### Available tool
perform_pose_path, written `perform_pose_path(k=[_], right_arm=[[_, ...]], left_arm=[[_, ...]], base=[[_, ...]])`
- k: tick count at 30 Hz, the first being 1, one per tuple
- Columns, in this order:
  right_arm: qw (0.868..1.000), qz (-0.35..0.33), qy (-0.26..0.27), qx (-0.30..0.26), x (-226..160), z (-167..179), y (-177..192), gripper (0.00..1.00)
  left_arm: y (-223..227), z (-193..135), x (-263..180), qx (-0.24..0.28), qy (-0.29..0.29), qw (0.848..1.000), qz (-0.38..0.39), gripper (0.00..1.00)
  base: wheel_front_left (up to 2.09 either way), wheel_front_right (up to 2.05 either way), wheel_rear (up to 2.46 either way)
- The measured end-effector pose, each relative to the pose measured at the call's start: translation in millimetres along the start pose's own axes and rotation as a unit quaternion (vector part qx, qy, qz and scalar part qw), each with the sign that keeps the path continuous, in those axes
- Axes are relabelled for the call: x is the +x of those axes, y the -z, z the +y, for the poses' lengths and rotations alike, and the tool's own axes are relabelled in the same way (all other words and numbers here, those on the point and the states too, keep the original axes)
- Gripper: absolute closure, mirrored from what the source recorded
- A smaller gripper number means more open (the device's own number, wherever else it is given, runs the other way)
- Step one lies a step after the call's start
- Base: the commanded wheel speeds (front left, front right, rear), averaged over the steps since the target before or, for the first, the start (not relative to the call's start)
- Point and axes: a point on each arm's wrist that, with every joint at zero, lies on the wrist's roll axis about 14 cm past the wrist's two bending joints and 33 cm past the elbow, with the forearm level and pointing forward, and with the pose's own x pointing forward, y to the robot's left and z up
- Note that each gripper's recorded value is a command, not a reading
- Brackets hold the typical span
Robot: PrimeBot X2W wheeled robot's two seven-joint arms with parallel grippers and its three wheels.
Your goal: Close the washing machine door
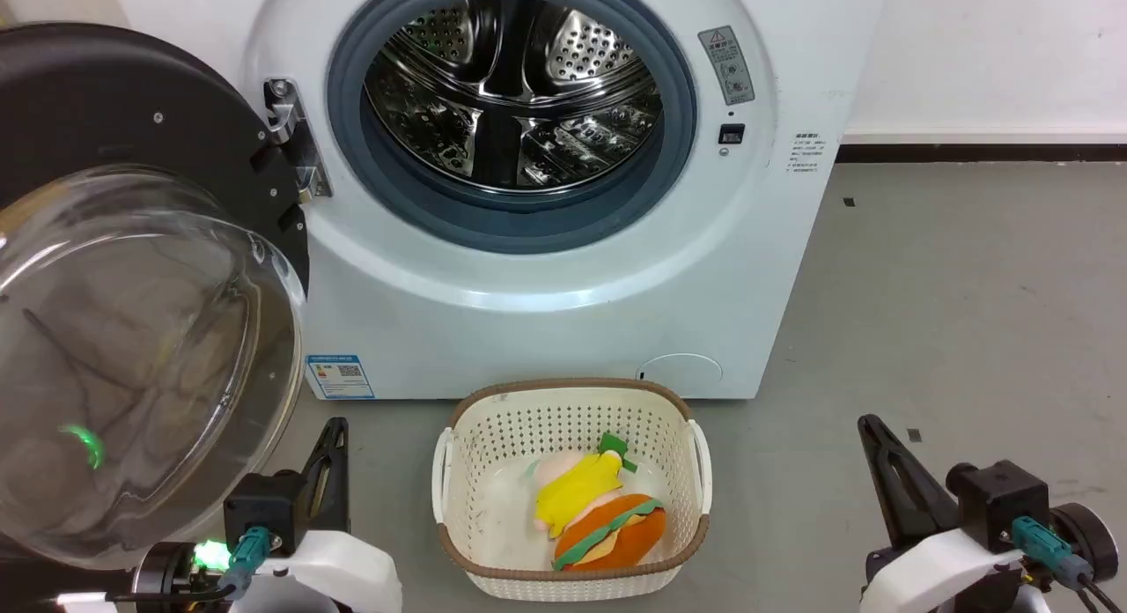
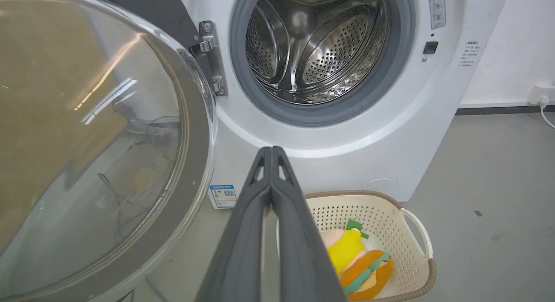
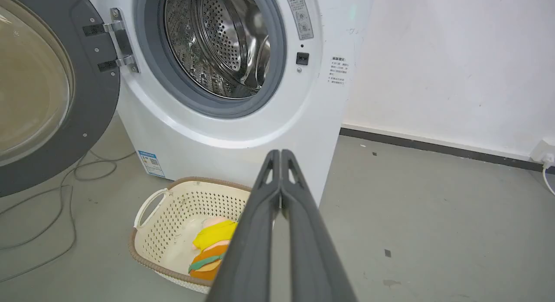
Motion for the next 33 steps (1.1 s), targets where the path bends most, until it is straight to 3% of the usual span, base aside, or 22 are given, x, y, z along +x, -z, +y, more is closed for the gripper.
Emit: perform_pose_path(k=[33], right_arm=[[1.000,0.000,0.000,0.000,0.0,0.0,0.0,1.00]], left_arm=[[0.0,0.0,0.0,0.000,0.000,1.000,0.000,1.00]], base=[[0.00,0.00,0.00]])
